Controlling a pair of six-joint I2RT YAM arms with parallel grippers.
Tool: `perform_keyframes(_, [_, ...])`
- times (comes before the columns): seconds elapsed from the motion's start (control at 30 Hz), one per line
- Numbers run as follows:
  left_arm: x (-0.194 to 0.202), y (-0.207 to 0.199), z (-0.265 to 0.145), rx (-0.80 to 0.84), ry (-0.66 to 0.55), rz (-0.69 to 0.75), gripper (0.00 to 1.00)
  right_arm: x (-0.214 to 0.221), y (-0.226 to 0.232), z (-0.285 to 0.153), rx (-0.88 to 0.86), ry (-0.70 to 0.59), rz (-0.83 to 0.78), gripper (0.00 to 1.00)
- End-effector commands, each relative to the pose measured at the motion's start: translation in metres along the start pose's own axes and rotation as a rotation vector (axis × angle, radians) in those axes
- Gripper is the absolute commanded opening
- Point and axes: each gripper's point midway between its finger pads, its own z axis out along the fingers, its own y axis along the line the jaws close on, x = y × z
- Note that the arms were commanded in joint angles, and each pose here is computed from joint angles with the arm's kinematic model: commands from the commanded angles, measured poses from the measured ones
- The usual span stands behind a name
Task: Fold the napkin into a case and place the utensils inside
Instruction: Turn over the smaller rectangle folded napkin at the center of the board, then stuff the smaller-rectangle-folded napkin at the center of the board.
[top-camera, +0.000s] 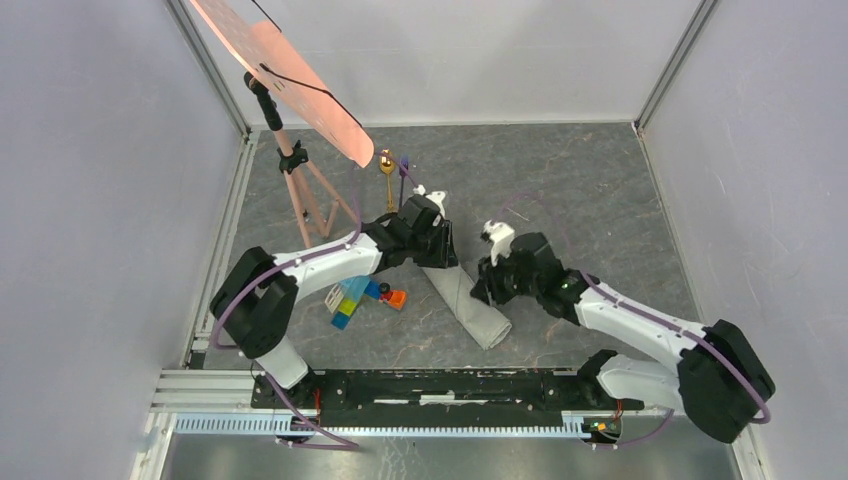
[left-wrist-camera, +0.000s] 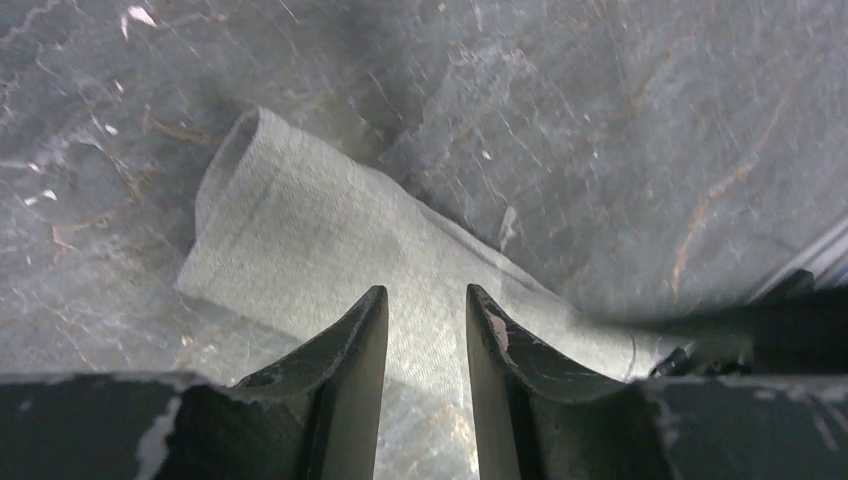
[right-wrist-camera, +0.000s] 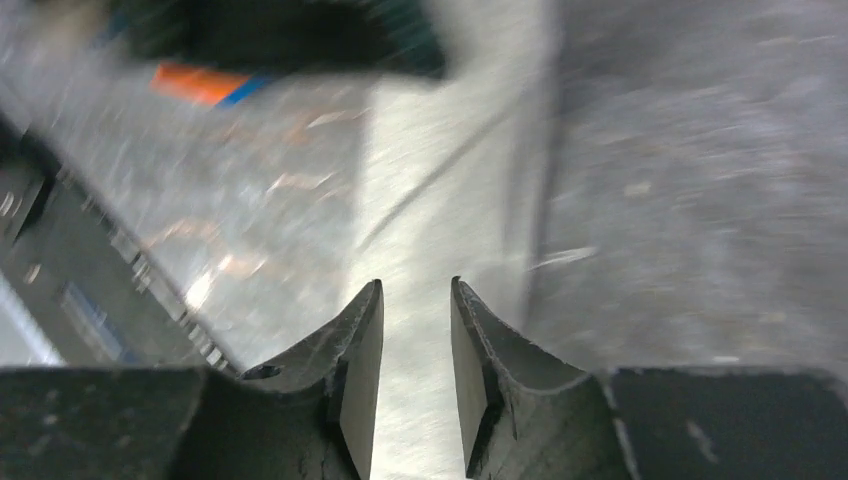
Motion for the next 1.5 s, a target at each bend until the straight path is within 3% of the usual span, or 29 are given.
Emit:
perform_keyframes(0.0, [-0.03,0.01,0.016,-0.074,-0.097,-0.023,0.41,0.042,0.035,-0.016,-0.034,0.111,-0.05,0.31])
perform_keyframes(0.1, [-0.025,0.033,0.036,-0.153,-0.074,-0.016,0.41,0.067,0.028,-0.014,-0.025,0.113,-0.016,0.18])
perform_keyframes(0.2, [-0.019,0.055,0.052,-0.237,-0.059,-0.001,0.4,0.099,0.0,-0.011,0.076,0.154,-0.017,0.12])
perform_keyframes(0.33, [-0.021,0.065,0.061,-0.281,-0.022,0.03,0.38,0.104,-0.019,-0.014,0.174,0.174,-0.056,0.11])
perform_keyframes(0.5, [-0.036,0.036,0.036,-0.188,-0.046,0.037,0.43,0.059,0.01,-0.023,0.131,0.119,-0.11,0.15])
perform_keyframes(0.63, [-0.038,0.011,0.02,-0.079,-0.036,0.021,0.45,0.049,0.039,-0.024,0.017,0.101,-0.09,0.2])
perform_keyframes(0.8, [-0.035,0.031,0.03,-0.127,-0.019,-0.005,0.45,0.08,0.042,-0.016,-0.048,0.135,-0.032,0.21])
perform_keyframes(1.03, [-0.021,0.072,0.069,-0.254,0.06,0.05,0.46,0.114,-0.012,-0.016,0.194,0.194,-0.032,0.22])
perform_keyframes(1.17, [-0.018,0.071,0.065,-0.256,0.059,0.051,0.46,0.108,-0.047,-0.025,0.351,0.209,0.003,0.28])
perform_keyframes(1.27, [-0.021,0.062,0.046,-0.224,0.018,0.048,0.47,0.098,-0.065,-0.028,0.373,0.185,0.074,0.31])
perform_keyframes(1.4, [-0.02,0.038,0.023,-0.121,0.014,0.038,0.48,0.064,-0.089,-0.038,0.453,0.169,0.034,0.5])
perform_keyframes(1.47, [-0.024,0.023,0.012,-0.056,0.002,0.035,0.49,0.036,-0.103,-0.049,0.549,0.163,-0.006,0.55])
